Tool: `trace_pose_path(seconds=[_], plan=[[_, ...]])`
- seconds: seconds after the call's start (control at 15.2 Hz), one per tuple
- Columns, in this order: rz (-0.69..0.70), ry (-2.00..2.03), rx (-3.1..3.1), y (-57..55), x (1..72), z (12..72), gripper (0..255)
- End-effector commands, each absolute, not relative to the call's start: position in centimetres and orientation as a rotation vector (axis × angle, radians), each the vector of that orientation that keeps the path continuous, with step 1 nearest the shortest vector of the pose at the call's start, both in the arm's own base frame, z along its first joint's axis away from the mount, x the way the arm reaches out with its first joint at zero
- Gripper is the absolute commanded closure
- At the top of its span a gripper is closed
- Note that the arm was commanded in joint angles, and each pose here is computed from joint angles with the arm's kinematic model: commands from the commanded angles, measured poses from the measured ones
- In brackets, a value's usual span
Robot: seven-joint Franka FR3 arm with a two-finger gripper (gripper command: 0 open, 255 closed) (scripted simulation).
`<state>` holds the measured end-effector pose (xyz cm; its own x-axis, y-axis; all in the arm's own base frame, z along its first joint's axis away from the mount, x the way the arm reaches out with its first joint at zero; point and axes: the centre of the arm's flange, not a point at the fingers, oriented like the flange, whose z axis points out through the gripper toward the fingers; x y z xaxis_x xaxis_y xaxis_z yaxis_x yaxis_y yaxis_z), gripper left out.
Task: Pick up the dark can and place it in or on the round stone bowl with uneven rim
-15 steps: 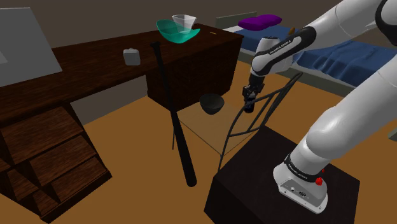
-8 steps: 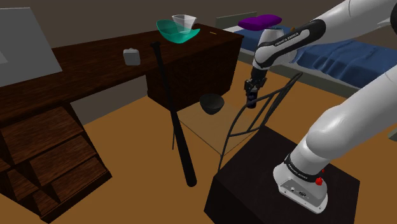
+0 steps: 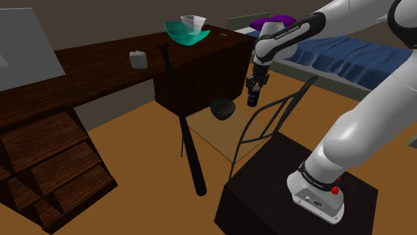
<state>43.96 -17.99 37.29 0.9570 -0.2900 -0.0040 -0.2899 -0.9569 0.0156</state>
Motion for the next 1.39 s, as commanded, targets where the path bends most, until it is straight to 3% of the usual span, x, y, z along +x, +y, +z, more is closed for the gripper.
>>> trace_pose_path(seconds=[0.0,0.66,1.32], plan=[[-0.01,-0.458,3.093,-17.1,46.7,37.4,255],[-0.01,-0.458,3.093,-12.9,59.8,39.0,255],[-0.01,-0.458,3.093,-12.9,59.8,33.7,255]])
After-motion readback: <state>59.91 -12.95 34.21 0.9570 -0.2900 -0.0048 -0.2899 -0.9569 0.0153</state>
